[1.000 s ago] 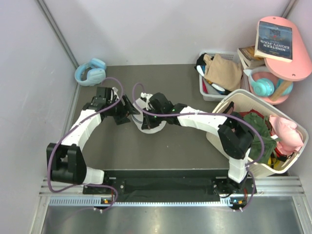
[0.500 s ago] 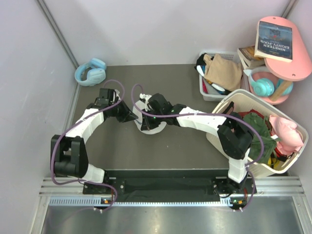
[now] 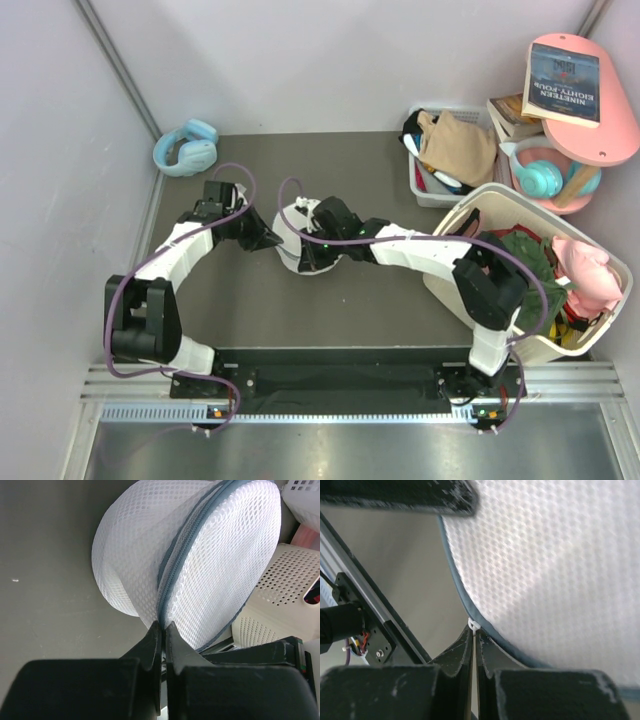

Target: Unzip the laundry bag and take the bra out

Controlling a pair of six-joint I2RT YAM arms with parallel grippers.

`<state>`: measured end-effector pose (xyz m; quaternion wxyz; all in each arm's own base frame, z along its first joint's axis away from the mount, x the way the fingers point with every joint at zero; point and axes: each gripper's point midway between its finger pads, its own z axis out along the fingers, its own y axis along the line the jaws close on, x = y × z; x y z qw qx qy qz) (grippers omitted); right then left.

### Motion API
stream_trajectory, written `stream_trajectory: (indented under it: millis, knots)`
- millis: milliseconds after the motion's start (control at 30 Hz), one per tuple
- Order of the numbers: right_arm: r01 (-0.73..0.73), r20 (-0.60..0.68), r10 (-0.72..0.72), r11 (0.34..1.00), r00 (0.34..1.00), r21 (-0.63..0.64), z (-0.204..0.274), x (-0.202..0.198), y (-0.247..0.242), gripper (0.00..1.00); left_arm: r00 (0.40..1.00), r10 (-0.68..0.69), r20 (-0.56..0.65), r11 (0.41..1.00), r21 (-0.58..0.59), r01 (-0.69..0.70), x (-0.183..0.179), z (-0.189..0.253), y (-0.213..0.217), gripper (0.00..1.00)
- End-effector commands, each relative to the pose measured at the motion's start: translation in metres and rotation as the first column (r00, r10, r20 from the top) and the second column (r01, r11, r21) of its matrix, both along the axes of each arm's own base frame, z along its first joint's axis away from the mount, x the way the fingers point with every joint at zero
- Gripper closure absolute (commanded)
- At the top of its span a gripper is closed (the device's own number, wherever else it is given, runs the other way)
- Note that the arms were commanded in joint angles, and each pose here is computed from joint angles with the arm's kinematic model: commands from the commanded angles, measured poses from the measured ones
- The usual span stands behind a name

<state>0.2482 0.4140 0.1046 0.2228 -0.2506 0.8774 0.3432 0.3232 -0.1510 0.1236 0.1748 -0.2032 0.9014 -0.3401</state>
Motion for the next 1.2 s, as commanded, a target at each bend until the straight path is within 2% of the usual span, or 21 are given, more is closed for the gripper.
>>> stream_trajectory:
  millis: [0,300,667,700,733,767,800,867,967,1033,1167]
  knots:
    - [0.054,0.035,-0.055,0.998,0.998,0.044,0.024,0.011,-0.019,1.0,0.997,0.004,0.081,0.999,0.033,-0.007,0.017,0.013,0.012,1.0]
    - [0.105,0.056,-0.105,0.994,0.993,0.009,0.019,0.024,-0.053,1.0,0.994,-0.019,0.106,0.995,0.1,0.008,0.026,0.016,0.024,1.0]
    - [0.014,0.069,-0.015,1.0,0.997,0.011,0.027,0.012,-0.024,1.0,0.986,-0.06,0.152,0.987,0.158,0.036,0.073,0.025,0.026,1.0]
    - [0.005,0.067,-0.006,1.0,0.998,0.019,0.028,0.009,-0.019,1.0,0.987,-0.063,0.147,0.986,0.163,0.038,0.075,0.024,0.027,0.92]
    - [-0.005,0.057,0.004,1.0,0.998,0.023,0.026,0.006,-0.014,1.0,0.987,-0.061,0.15,0.984,0.174,0.034,0.077,0.025,0.028,0.65]
    - [-0.012,0.056,0.011,0.999,0.998,0.031,0.025,0.005,-0.01,1.0,0.987,-0.064,0.15,0.982,0.183,0.036,0.078,0.027,0.03,0.51]
    - [-0.021,0.055,0.019,0.999,0.998,0.042,0.028,0.003,-0.004,1.0,0.986,-0.062,0.154,0.981,0.194,0.032,0.077,0.029,0.031,0.4]
    - [-0.032,0.044,0.031,0.999,0.999,0.04,0.025,0.001,0.001,1.0,0.987,-0.058,0.147,0.974,0.223,0.024,0.072,0.029,0.037,0.27]
    - [-0.047,0.043,0.045,0.998,0.998,0.051,0.026,0.001,0.01,1.0,0.991,-0.059,0.118,0.969,0.246,0.028,0.052,0.027,0.042,0.24]
    - [-0.051,0.036,0.049,0.997,0.998,0.06,0.027,0.002,0.016,1.0,0.99,-0.061,0.129,0.969,0.245,0.028,0.038,0.033,0.043,0.25]
    - [-0.079,0.026,0.077,0.995,0.997,0.065,0.025,-0.001,0.027,1.0,0.996,-0.038,0.081,0.976,0.218,0.02,0.004,0.018,0.042,0.25]
